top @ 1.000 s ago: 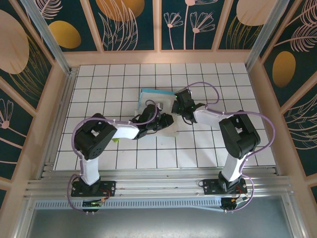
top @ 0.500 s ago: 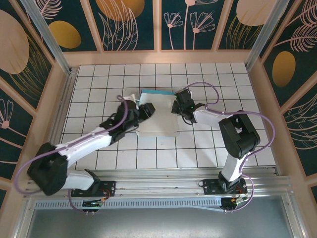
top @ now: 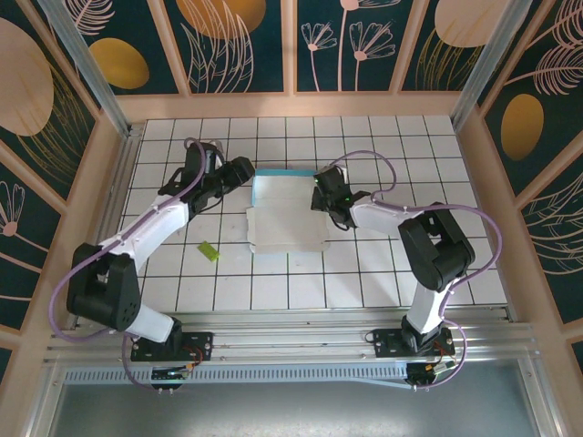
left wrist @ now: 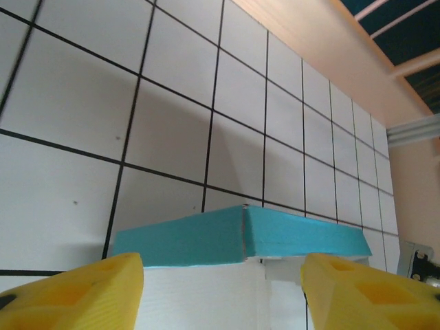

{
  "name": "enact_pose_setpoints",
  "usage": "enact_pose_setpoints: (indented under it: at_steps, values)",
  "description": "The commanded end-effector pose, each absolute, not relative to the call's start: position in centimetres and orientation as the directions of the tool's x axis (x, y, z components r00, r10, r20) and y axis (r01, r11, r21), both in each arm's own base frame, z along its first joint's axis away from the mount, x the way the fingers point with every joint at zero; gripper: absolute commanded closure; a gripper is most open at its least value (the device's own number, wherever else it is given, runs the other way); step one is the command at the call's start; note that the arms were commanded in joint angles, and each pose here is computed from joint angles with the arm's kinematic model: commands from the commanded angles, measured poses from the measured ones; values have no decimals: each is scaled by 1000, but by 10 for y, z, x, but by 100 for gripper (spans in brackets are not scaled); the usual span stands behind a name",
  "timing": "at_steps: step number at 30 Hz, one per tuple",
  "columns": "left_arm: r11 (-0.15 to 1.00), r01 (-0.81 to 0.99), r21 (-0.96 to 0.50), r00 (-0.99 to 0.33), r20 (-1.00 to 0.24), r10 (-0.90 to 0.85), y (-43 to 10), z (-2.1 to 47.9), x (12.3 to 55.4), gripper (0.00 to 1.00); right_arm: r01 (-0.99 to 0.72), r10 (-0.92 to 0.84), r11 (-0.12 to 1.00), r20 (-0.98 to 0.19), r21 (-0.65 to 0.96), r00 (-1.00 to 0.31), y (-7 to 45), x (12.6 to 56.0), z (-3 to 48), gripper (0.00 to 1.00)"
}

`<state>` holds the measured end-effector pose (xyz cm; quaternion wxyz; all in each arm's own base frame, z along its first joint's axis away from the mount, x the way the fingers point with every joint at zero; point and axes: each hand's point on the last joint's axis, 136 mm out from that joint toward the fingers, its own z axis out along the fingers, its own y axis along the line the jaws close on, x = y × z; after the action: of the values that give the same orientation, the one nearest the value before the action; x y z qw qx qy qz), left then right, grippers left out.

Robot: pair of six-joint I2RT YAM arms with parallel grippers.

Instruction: Fold the paper box

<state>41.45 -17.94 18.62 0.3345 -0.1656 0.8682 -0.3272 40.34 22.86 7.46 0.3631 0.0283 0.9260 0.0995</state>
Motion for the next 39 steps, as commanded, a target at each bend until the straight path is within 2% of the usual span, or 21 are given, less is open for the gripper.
enact_pose_setpoints:
  at_steps: [1,3,7,20,24,29,34,39]
  values:
    - [689,-16,-724,-750,-447,-487,-195,188,425,35,-45,19,994,-560,100,-828,223,376,32,100]
    - [678,-25,-735,-763,-424,-488,-198,177,427,35,-53,11,994,-560,97,-828,225,376,32,100]
    - [663,-51,-747,-769,-394,-503,-200,159,430,47,-61,-1,994,-561,90,-828,227,375,33,100]
    - [639,-90,-764,-779,-346,-523,-202,127,429,65,-94,-16,989,-551,115,-834,248,372,32,97]
    - [633,-108,-767,-785,-325,-528,-200,117,420,67,-53,60,981,-544,189,-837,257,375,36,89]
    - [641,-107,-760,-783,-333,-526,-197,115,417,67,-5,79,989,-552,150,-830,246,375,35,75]
    - [673,-69,-737,-791,-370,-487,-197,117,417,67,-38,75,983,-587,177,-806,241,367,54,65]
    - [724,-35,-689,-808,-406,-426,-195,112,415,68,-110,58,968,-625,227,-779,239,356,89,46]
